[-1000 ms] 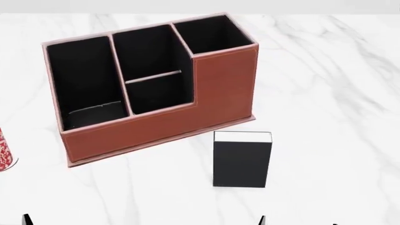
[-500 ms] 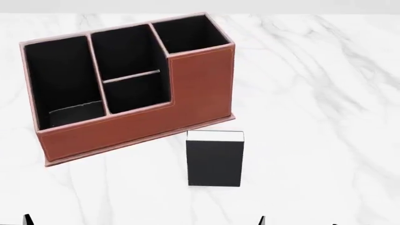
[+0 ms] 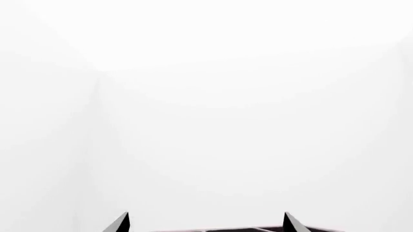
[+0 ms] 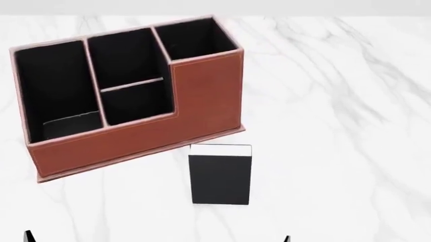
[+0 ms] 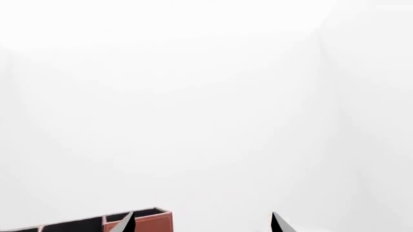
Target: Pick up the book and place it in the back compartment of the caddy.
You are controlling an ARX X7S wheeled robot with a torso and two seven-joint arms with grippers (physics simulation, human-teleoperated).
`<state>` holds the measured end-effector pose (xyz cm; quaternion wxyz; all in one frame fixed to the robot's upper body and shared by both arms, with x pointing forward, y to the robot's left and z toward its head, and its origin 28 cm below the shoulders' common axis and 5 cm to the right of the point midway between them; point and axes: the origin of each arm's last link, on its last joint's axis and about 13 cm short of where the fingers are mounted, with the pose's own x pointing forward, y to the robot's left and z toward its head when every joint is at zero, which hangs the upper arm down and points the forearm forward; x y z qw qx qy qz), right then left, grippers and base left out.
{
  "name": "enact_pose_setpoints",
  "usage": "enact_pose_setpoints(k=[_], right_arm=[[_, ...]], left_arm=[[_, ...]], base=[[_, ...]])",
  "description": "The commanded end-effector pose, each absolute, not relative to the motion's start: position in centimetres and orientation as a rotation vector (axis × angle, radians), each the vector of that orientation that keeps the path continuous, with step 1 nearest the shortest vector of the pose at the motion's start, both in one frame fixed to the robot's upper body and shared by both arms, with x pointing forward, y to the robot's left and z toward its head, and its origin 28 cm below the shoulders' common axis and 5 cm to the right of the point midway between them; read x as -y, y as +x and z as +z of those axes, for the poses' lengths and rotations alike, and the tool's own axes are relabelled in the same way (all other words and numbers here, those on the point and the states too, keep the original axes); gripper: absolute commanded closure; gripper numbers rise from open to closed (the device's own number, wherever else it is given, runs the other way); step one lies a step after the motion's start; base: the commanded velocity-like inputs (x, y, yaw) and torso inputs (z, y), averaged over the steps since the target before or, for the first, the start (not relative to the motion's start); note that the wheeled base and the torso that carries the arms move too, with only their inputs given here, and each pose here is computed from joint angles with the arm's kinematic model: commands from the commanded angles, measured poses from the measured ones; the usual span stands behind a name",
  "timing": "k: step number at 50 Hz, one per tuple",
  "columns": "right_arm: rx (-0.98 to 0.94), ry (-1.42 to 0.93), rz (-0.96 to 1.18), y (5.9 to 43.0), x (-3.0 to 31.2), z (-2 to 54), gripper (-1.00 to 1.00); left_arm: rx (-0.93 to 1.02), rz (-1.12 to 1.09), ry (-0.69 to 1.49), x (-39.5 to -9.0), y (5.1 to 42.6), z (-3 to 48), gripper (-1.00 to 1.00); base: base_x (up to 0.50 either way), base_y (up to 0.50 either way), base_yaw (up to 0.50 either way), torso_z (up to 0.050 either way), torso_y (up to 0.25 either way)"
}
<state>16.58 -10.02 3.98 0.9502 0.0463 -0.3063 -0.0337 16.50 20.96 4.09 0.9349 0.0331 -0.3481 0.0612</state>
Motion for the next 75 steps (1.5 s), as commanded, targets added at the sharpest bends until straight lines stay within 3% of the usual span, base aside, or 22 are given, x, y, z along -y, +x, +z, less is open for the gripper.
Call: enact_pose_setpoints(k=[1, 75], right_arm=[[0.656, 0.104, -0.067, 16.27, 10.06, 4.1, -1.0], [0.657, 0.092, -0.072, 16.42, 10.0, 3.94, -1.0]], left_arm=[[0.713, 0.127, 0.067, -20.99, 16.47, 4.1, -1.0], [0.712, 0.13, 0.068, -21.01, 16.48, 4.1, -1.0]], base=[[0.21, 0.0, 0.0, 0.0, 0.0], [0.2, 0.0, 0.0, 0.0, 0.0]])
